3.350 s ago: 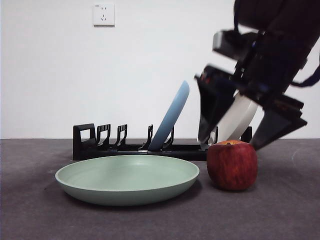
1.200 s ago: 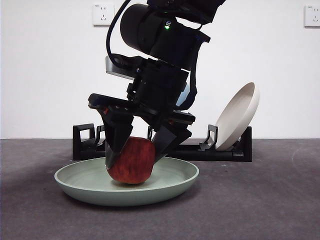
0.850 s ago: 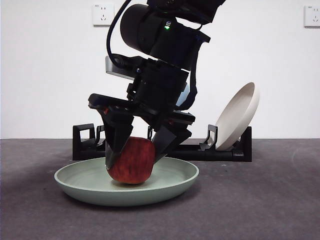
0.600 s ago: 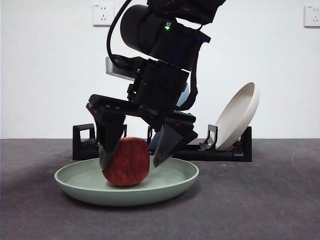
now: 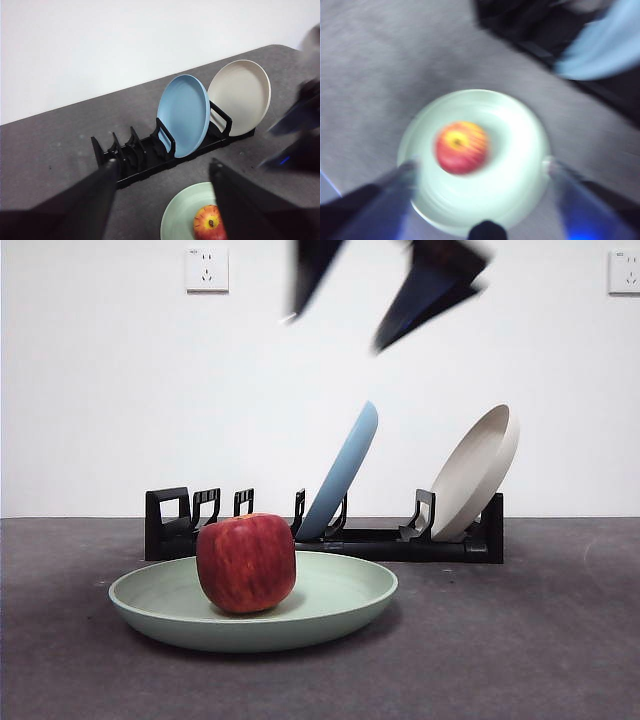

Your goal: Take the green plate from the plate rack,put the plate on the table,take the apple from the table,put the apple in the plate

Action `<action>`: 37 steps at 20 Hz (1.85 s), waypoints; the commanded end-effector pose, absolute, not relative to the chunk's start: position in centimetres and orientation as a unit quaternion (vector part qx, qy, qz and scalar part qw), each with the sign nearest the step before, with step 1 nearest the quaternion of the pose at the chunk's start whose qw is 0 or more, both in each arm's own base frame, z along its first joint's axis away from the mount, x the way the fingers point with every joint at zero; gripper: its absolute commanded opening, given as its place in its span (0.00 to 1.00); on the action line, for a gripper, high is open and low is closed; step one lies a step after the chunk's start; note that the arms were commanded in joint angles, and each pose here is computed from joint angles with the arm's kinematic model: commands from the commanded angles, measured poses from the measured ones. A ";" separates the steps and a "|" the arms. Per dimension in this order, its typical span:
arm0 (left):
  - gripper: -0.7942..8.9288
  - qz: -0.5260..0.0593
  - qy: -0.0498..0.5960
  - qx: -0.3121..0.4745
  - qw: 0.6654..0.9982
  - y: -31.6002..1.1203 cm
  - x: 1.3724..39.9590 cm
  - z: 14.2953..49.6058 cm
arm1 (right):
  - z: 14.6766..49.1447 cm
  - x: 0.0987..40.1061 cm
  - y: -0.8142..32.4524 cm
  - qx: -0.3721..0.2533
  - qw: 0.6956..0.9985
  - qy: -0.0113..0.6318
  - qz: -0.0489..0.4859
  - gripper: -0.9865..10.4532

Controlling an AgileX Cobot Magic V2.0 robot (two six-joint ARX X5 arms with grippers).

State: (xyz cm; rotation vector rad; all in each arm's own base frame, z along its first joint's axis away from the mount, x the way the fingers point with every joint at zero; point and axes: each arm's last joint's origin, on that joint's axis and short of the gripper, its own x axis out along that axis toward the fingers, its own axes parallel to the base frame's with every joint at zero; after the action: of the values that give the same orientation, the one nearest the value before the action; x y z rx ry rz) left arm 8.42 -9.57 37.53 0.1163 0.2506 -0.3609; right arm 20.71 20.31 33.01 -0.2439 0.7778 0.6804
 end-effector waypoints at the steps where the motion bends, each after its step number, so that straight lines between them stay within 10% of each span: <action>1: 0.07 -0.180 0.127 0.087 0.971 -10.5 9.1 37.2 | 35.2 19.1 17.6 -0.140 0.877 0.347 0.302 0.07; 9: 0.07 -0.226 0.146 0.182 0.946 -13.0 13.0 35.7 | 38.5 14.1 11.2 -0.101 0.940 0.232 0.231 0.07; 19: 0.07 -0.181 0.161 0.091 0.966 -9.1 15.2 30.7 | 29.7 12.4 9.6 -0.021 0.968 0.143 0.206 0.07; 37: 0.08 -0.157 0.210 0.041 0.964 -7.0 12.7 23.5 | 23.8 12.9 10.0 -0.021 0.961 0.190 0.201 0.08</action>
State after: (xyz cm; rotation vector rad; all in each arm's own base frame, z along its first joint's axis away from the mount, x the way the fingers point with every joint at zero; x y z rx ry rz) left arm 12.67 -6.97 23.53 0.0968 0.4280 -0.3179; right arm 12.91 10.03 23.90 -0.0533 0.3861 0.4093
